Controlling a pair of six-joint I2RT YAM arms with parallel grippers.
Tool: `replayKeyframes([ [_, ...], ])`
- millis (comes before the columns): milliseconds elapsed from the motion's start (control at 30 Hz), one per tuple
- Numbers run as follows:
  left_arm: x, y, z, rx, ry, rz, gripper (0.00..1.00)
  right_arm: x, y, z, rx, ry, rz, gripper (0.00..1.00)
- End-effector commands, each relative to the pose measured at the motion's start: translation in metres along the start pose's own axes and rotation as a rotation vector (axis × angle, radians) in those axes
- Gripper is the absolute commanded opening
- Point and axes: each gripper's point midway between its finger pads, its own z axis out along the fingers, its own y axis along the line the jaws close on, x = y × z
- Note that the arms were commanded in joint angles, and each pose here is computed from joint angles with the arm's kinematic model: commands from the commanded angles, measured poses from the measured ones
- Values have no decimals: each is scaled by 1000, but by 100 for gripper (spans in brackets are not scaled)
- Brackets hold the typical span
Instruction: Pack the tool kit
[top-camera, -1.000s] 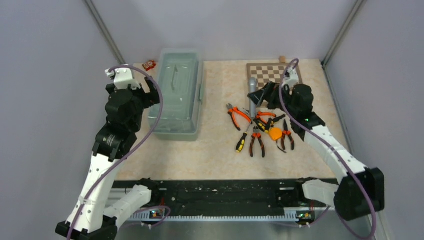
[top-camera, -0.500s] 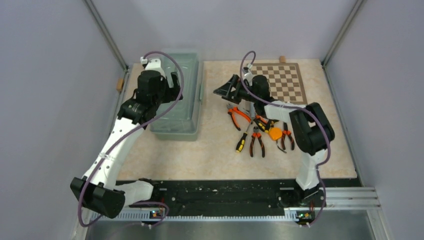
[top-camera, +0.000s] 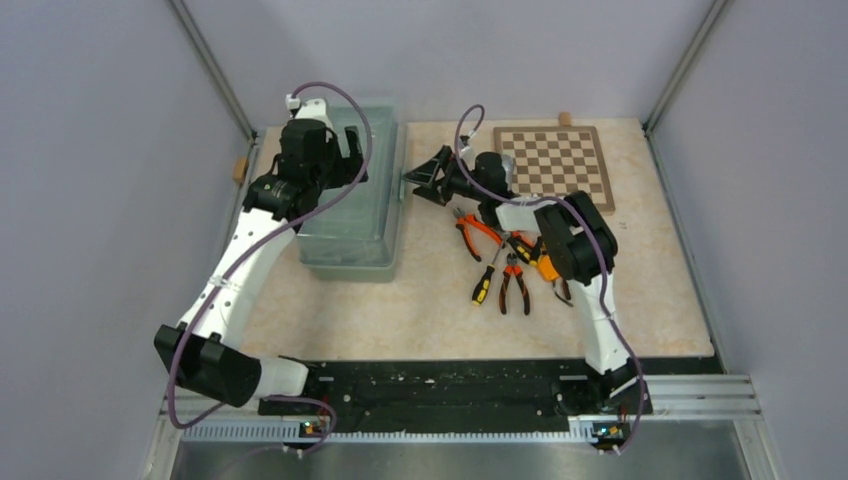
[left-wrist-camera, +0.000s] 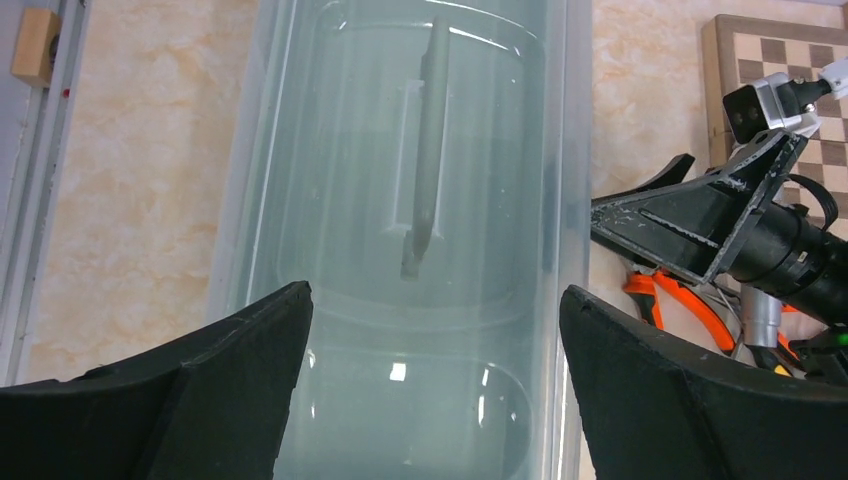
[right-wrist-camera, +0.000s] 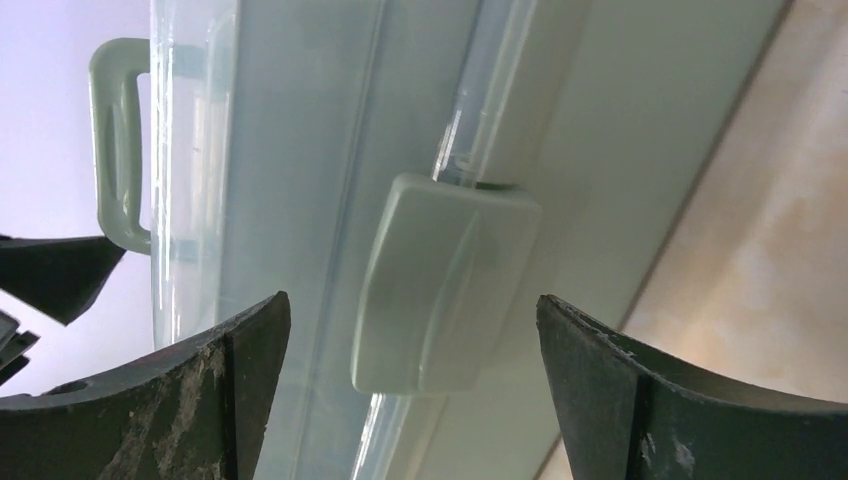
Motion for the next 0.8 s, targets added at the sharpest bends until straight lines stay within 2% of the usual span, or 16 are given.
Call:
replayKeyframes([
  [0,-21,2,8,2,-25,-11,96,6,26,18,-118,20,0,90],
  [433,-21,-5,44,57,43,-44,91,26,15,25,-161,65,32,75],
  [767,-25,-2,75,46,76,-35,80,30,31,28,-260,95,24,65],
])
